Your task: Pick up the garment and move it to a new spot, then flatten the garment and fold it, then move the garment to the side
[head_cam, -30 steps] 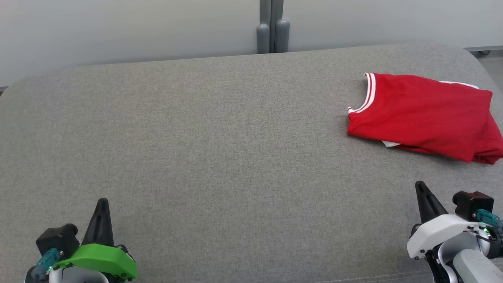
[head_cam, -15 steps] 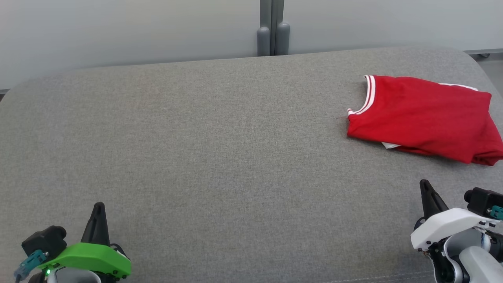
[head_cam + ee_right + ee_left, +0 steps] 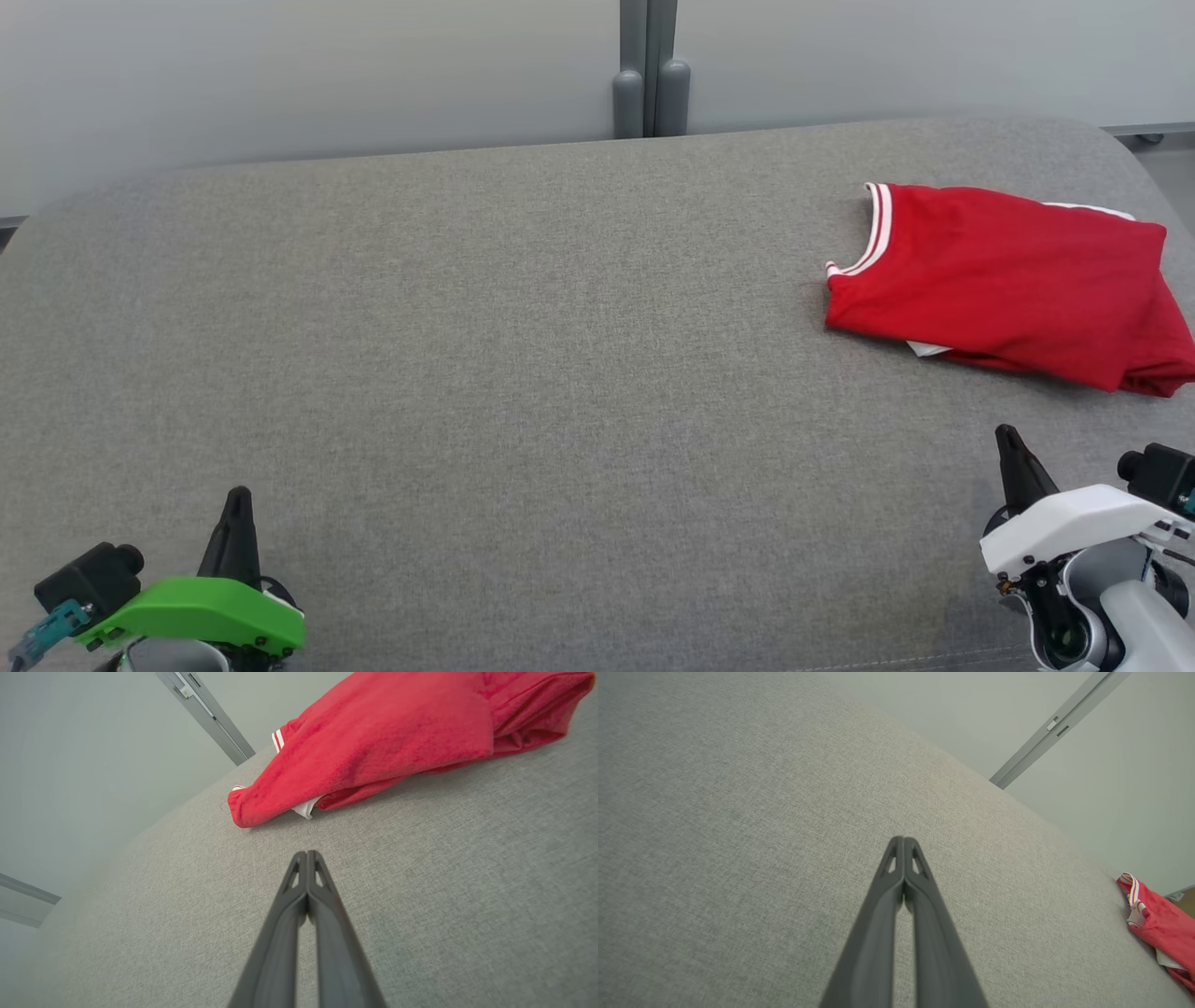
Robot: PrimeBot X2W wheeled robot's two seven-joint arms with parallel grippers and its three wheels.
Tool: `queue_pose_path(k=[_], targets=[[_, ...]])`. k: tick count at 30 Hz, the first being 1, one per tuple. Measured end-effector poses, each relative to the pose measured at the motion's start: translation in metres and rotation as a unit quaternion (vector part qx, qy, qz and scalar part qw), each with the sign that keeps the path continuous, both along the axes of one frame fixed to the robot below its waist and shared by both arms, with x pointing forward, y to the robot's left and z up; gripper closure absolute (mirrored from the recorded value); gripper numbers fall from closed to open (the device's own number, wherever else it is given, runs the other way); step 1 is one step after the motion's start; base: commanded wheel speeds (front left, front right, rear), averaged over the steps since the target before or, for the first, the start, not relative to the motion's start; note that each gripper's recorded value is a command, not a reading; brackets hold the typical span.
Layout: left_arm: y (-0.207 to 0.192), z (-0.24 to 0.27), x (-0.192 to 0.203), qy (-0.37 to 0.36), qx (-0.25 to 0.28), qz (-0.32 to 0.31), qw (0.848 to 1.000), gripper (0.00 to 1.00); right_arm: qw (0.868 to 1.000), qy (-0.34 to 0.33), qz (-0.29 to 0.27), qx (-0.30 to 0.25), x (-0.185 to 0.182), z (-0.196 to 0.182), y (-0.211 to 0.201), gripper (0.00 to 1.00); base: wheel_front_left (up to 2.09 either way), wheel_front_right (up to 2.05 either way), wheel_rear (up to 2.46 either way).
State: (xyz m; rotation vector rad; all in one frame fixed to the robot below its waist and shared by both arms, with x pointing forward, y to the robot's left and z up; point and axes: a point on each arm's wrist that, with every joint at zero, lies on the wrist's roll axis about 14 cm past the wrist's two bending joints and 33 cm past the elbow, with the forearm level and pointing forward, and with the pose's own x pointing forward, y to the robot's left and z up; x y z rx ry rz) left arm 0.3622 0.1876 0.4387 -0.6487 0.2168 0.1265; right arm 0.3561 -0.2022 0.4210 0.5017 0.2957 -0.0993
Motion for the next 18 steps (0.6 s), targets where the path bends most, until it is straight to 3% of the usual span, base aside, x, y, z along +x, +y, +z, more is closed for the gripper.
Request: queue_pose_path(k=[18], targets=[[0.0037, 0.0008, 0.0, 0.003, -0.101, 0.02, 0.995, 1.0, 0.992, -0.006, -0.037, 0.117, 0.0055, 0.0084, -0.0023, 1.0, 0.0, 0.0, 0.0]])
